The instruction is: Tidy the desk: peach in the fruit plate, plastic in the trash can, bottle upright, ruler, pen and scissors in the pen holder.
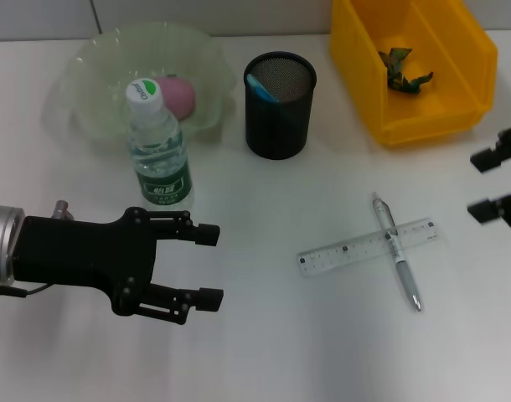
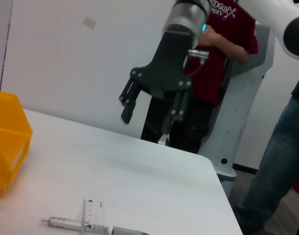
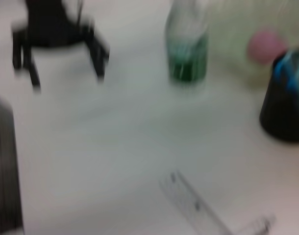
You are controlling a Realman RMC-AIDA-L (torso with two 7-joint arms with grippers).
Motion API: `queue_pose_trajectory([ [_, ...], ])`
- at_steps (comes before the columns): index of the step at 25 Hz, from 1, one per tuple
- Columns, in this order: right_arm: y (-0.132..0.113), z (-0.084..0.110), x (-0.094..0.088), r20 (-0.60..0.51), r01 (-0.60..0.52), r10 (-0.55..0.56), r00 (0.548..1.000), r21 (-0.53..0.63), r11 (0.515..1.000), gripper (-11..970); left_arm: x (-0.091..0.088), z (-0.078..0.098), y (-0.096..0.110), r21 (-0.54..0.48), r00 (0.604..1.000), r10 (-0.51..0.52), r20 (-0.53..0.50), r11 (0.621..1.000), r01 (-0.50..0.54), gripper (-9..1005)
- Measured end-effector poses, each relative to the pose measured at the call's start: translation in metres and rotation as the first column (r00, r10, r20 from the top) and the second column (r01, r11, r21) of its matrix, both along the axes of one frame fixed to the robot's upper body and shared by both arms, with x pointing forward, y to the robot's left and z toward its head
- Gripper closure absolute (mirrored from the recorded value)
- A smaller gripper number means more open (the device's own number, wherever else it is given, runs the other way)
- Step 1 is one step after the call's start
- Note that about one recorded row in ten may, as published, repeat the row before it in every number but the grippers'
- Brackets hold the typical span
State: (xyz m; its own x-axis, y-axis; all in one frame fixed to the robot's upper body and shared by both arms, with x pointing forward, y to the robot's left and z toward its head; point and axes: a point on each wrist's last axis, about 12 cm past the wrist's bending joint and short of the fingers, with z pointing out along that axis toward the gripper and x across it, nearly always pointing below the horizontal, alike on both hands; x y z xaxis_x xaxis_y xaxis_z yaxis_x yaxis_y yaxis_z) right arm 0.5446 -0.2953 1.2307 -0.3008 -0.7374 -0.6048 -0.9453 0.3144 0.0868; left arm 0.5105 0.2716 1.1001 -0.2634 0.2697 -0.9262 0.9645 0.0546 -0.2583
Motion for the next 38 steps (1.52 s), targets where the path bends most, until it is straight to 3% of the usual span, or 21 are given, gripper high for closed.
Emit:
queue_pose_trajectory([
  [3, 0.023, -0.001, 0.018, -0.02, -0.082, 0.079, 0.997, -0.186, 0.979, 279, -0.001, -0.001, 0.001, -0.002, 1.0, 0.003, -0.003, 1.0, -0.003, 171],
  [4, 0.041, -0.007, 0.029, -0.033, -0.139, 0.136, 0.99, -0.29, 0.947, 279, -0.002, -0.001, 0.001, -0.002, 1.0, 0.005, -0.004, 1.0, -0.005, 172],
  [5, 0.041, -0.007, 0.029, -0.033, -0.139, 0.136, 0.99, -0.29, 0.947, 279, -0.002, -0.002, 0.001, -0.003, 1.0, 0.006, -0.005, 1.0, -0.006, 173],
  [8, 0.063, -0.027, 0.043, -0.055, -0.198, 0.193, 0.98, -0.407, 0.892, 280, -0.004, -0.003, 0.0, -0.009, 1.0, 0.01, -0.01, 1.0, -0.01, 175],
  [10, 0.078, -0.052, 0.053, -0.072, -0.246, 0.242, 0.968, -0.476, 0.844, 280, -0.004, -0.004, -0.001, -0.011, 1.0, 0.012, -0.013, 1.0, -0.012, 177],
  [14, 0.088, -0.072, 0.06, -0.048, -0.284, 0.305, 0.951, -0.519, 0.806, 281, -0.007, -0.006, -0.001, -0.018, 1.0, 0.02, -0.021, 1.0, -0.02, 180],
  [19, 0.095, -0.085, 0.064, -0.051, -0.316, 0.341, 0.939, -0.523, 0.791, 282, -0.005, -0.005, -0.001, -0.018, 0.999, 0.025, -0.021, 1.0, -0.026, 184],
  [38, 0.107, -0.105, 0.063, -0.059, -0.375, 0.408, 0.911, -0.53, 0.761, 287, 0.0, -0.003, -0.004, -0.011, 0.999, 0.03, -0.018, 0.999, -0.03, 198],
])
